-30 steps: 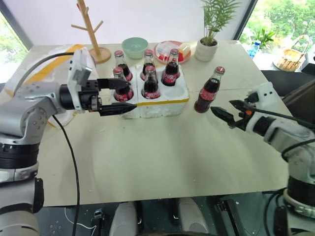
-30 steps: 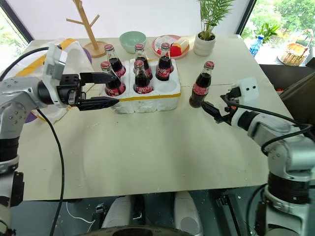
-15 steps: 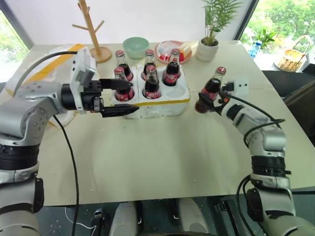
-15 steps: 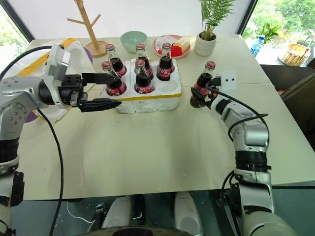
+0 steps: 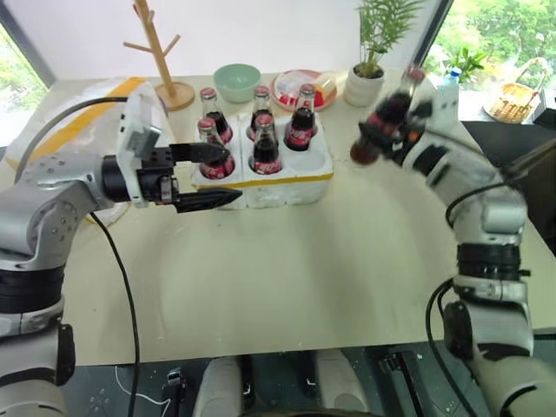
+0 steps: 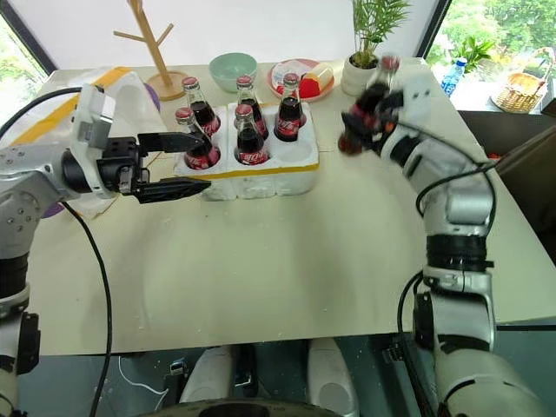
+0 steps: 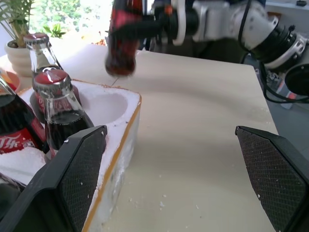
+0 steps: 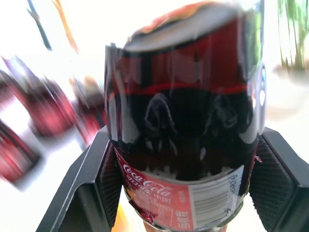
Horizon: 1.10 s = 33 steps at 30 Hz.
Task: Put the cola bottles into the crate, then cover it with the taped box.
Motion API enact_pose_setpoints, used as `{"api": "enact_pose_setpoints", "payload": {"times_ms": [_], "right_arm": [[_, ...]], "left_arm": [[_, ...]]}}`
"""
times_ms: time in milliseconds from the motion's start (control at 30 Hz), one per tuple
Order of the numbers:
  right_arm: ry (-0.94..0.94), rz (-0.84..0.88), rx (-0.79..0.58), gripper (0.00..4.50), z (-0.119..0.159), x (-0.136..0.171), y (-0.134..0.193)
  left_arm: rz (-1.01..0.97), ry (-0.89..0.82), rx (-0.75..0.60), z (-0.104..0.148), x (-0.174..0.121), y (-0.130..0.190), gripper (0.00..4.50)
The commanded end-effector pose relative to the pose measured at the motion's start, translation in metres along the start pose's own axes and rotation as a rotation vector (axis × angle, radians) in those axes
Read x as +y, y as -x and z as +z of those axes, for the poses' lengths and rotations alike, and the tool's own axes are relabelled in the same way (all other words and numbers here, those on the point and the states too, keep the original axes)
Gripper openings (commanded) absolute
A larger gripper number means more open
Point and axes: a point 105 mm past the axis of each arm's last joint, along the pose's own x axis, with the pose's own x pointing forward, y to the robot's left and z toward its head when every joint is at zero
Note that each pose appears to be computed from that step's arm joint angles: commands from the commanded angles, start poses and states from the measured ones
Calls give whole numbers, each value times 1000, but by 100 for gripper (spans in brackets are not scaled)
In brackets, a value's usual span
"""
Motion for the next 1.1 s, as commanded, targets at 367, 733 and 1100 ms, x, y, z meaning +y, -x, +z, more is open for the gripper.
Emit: {"api": "enact_pose_setpoints", "payload": {"times_ms": [367, 733, 1100], "right_arm": [[2, 234, 60, 280, -9, 58, -20], [88, 233, 283, 280, -93, 66, -44], [10, 276, 190, 448, -23, 47, -11]], "left_arm": [[40, -54, -2, 11, -1, 9, 450], [62, -54, 11, 10, 0, 13, 450], [217, -68, 77, 19, -10, 59, 450]]}}
